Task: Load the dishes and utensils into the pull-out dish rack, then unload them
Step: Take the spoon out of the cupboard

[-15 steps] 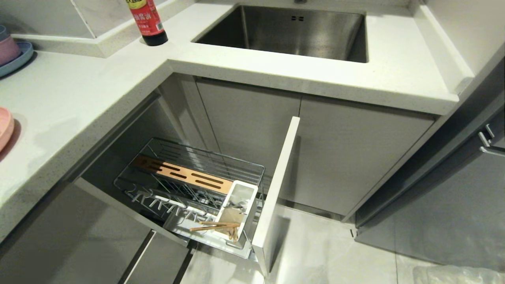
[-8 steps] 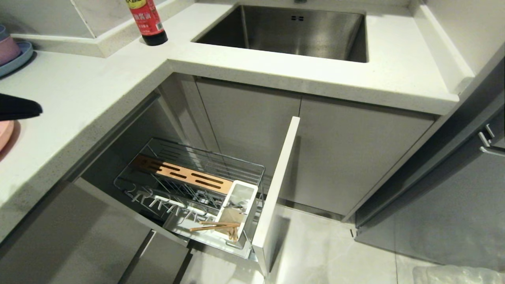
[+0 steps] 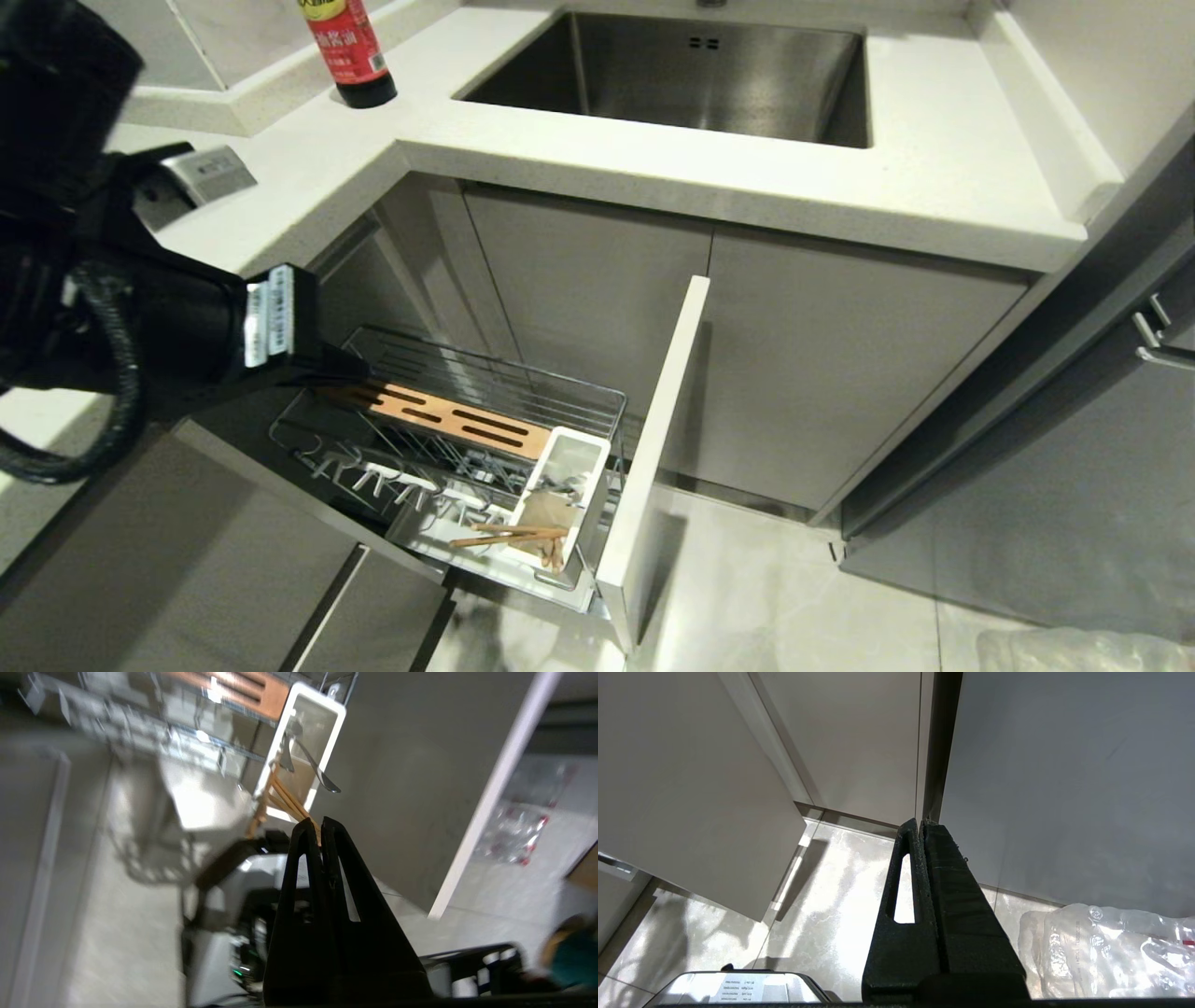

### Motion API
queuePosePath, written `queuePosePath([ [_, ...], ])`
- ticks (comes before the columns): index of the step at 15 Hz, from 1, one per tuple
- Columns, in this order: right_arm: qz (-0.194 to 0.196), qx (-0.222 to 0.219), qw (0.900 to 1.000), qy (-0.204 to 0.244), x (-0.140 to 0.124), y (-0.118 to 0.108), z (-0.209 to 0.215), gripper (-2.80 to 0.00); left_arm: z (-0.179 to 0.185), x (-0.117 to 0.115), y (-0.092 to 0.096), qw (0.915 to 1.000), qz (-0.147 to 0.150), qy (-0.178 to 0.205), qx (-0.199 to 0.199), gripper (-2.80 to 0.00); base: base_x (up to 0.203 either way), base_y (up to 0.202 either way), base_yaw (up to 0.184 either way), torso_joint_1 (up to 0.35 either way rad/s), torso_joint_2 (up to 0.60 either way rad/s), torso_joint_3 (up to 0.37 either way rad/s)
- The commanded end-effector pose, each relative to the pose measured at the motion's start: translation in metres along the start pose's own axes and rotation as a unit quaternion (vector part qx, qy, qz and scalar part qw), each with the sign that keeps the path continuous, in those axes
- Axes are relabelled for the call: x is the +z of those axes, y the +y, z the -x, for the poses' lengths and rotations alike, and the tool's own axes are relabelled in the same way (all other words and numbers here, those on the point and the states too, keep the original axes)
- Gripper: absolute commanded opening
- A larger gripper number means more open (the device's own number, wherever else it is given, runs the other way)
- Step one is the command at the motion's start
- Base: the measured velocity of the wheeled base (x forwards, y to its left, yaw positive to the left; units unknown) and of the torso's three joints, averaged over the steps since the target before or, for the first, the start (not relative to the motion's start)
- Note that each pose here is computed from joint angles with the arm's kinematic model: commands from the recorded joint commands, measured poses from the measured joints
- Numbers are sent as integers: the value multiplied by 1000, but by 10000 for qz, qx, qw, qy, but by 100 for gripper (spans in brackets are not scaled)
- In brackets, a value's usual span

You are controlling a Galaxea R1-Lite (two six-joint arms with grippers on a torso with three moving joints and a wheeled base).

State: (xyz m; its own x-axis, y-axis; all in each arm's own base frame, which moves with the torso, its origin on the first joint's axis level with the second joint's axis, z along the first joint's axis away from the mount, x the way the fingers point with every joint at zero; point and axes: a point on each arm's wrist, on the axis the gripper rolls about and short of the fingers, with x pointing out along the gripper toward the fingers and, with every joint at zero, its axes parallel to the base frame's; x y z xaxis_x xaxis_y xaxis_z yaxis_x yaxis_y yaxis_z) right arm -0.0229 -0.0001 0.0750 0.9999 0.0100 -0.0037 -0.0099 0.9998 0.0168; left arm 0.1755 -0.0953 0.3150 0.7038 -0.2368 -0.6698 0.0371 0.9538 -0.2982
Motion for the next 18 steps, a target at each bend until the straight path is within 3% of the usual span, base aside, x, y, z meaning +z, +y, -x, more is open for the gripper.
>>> queuePosePath([
  [1,0,4,10000,4,0,0,0,-280,-38,-3,-11,9964,631,445,340,-280,0,0,0,0,0,0],
  [4,0,4,10000,4,0,0,0,-280,-66,-11,-20,9805,1699,702,692,-280,0,0,0,0,0,0],
  [5,0,1,10000,1,0,0,0,-280,-76,-14,-21,9765,1846,771,797,-280,0,0,0,0,0,0],
  [8,0,4,10000,4,0,0,0,-280,-109,-17,-26,9720,2053,705,894,-280,0,0,0,0,0,0],
  [12,0,4,10000,4,0,0,0,-280,-153,-22,-27,9717,2130,299,978,-280,0,0,0,0,0,0],
  [16,0,4,10000,-4,0,0,0,-280,-173,-25,-26,9702,2130,260,1124,-280,0,0,0,0,0,0],
  [18,0,3,10000,-2,0,0,0,-280,-177,-27,-26,9627,2408,280,1200,-280,0,0,0,0,0,0],
])
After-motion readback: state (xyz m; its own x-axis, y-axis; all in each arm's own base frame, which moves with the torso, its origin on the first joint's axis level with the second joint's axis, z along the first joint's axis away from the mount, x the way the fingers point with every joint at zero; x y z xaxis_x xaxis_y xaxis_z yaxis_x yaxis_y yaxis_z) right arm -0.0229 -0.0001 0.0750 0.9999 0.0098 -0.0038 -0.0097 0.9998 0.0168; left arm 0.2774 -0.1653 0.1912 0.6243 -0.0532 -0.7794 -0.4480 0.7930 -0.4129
